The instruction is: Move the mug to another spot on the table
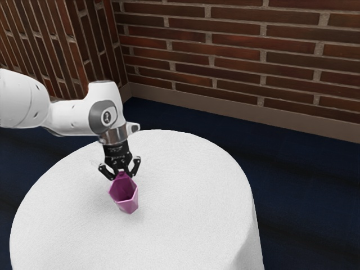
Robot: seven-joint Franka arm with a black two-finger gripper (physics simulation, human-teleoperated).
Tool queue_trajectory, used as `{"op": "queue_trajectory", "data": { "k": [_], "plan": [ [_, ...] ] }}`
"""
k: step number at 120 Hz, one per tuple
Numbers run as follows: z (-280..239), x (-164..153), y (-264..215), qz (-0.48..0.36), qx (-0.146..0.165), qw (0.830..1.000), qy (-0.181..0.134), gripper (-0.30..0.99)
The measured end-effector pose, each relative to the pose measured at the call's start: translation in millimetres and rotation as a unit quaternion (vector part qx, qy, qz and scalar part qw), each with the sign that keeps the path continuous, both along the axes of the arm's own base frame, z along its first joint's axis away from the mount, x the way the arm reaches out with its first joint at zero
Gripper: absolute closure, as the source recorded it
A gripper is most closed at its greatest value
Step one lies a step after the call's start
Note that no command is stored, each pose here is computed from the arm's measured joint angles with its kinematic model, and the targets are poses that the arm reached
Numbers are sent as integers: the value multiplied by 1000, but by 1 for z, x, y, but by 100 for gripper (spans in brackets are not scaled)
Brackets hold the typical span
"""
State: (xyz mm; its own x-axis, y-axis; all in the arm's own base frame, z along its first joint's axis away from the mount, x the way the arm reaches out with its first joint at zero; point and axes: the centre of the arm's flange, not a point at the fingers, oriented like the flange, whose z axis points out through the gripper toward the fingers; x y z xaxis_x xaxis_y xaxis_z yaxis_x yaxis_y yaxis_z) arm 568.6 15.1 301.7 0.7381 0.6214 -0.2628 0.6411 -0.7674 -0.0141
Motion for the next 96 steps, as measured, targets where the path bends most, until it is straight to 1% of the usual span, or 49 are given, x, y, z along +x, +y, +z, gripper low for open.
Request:
{"op": "queue_trajectory", "data": {
  "k": [26, 32, 53, 61, 70, 79, 96],
  "plan": [
    [-11, 0, -6, 7, -4, 1000, 9, 72],
    [-11, 0, -6, 10, -6, 1000, 10, 70],
    [-13, 2, -8, 17, -13, 1000, 8, 40],
    [-13, 3, -7, 19, -15, 1000, 8, 31],
    [-12, 3, -8, 19, -16, 1000, 6, 24],
    [-3, 10, -7, 18, -17, 1000, -5, 17],
    [9, 16, -5, 17, -15, 1000, -16, 9]
  ]
}}
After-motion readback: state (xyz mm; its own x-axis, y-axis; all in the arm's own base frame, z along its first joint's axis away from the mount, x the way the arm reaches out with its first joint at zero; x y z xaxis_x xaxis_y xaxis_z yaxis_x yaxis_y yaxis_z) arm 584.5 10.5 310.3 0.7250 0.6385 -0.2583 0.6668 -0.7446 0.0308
